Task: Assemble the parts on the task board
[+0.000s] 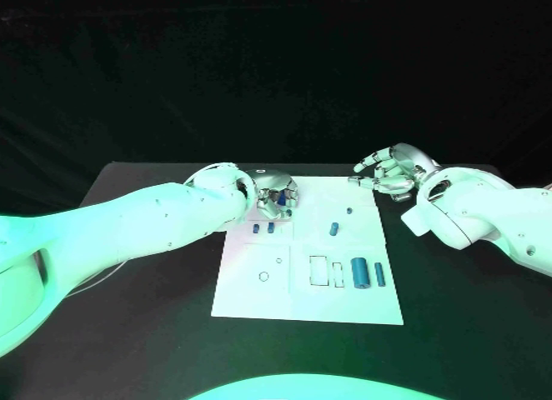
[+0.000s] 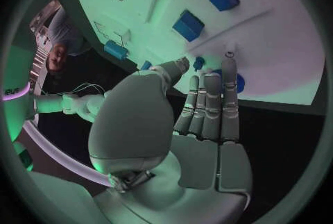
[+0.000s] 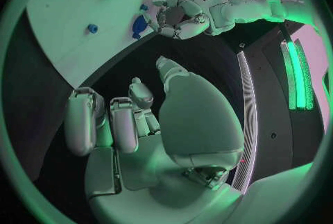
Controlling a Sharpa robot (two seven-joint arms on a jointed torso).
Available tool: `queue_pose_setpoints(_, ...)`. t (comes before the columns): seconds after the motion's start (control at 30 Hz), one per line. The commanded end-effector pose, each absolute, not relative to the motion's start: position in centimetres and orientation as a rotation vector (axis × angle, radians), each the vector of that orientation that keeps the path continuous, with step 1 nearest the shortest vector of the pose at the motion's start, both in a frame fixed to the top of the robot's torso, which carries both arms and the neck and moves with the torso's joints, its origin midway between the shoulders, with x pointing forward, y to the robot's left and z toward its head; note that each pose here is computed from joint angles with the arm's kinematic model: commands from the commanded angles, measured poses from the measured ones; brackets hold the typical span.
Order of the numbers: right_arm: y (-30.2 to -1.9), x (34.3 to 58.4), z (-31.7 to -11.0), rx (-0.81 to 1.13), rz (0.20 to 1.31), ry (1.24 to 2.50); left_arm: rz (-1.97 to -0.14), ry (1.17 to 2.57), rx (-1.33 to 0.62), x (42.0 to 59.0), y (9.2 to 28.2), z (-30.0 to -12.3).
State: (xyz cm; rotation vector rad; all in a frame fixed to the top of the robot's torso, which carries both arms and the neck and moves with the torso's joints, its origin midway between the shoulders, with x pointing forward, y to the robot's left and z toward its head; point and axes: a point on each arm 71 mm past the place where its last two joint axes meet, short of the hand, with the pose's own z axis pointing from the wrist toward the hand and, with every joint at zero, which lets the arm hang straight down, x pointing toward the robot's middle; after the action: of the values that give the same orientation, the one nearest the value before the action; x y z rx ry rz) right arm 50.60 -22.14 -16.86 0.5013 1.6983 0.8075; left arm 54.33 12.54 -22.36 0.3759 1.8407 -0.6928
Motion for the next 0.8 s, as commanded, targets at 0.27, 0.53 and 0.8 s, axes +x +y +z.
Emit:
queue_pose_setpoints(0.27,-21.97,50.6,-16.9,0.495,0.812,1.701,-0.686,1.851,0.378,54.45,11.95,-23.15)
queue_pose_setpoints(0.53,-21.93,50.59,-16.92,0.495,0.812,1.703,-0.687,1.857,0.38,54.47,11.66,-23.4)
queue_pose_setpoints(0.8,-21.94,50.59,-16.92,0.495,0.812,1.704,-0.679,1.869,0.379,54.54,11.76,-23.56)
